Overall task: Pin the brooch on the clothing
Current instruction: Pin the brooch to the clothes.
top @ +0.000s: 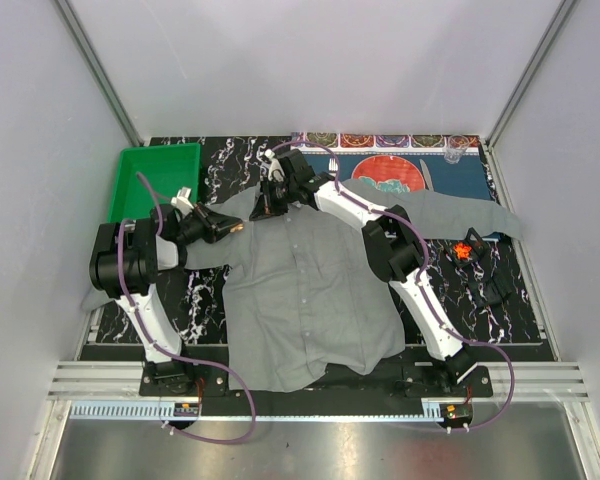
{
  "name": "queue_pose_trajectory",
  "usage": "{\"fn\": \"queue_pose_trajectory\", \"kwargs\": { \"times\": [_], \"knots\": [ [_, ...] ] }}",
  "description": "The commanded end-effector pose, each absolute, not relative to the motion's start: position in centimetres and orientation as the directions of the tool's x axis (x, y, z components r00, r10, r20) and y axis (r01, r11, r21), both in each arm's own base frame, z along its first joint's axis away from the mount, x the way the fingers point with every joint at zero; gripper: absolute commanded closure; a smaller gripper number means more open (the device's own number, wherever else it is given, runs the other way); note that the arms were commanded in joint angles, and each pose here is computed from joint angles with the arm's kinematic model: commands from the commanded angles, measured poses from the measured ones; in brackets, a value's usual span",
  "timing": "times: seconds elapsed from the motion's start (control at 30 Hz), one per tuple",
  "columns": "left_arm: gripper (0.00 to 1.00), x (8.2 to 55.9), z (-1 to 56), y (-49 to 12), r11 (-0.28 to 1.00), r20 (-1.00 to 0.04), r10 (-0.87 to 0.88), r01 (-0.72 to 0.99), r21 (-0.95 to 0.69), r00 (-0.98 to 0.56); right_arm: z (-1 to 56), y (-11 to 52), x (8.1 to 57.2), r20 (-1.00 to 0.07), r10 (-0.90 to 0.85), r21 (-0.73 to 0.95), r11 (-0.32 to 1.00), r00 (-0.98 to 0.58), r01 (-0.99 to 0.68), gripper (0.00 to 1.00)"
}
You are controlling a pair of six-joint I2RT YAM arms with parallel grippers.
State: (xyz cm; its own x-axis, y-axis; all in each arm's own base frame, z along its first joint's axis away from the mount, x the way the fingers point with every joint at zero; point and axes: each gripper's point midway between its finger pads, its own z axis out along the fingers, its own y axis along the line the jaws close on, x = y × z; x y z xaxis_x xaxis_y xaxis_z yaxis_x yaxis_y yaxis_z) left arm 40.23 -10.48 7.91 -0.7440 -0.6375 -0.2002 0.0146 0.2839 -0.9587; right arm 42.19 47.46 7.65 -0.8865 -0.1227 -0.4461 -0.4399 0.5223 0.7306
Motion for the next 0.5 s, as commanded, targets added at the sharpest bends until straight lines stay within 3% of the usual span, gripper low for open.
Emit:
{"fn": "queue_pose_trajectory", "kwargs": {
  "times": [0.0, 0.47],
  "knots": [
    [1.00, 40.96, 8.75, -10.53, 0.312, -0.278, -0.622, 0.093, -0.945, -0.732, 13.58, 47.69, 42.58, -0.522, -0.089, 0.737, 0.453, -0.848, -0.502, 1.00],
    [1.00, 41.10, 8.16, -11.20, 0.321, -0.263, -0.608, 0.071, -0.944, -0.749, 13.60, 47.70, 42.36, -0.510, -0.088, 0.750, 0.442, -0.856, -0.492, 1.00]
  ]
}}
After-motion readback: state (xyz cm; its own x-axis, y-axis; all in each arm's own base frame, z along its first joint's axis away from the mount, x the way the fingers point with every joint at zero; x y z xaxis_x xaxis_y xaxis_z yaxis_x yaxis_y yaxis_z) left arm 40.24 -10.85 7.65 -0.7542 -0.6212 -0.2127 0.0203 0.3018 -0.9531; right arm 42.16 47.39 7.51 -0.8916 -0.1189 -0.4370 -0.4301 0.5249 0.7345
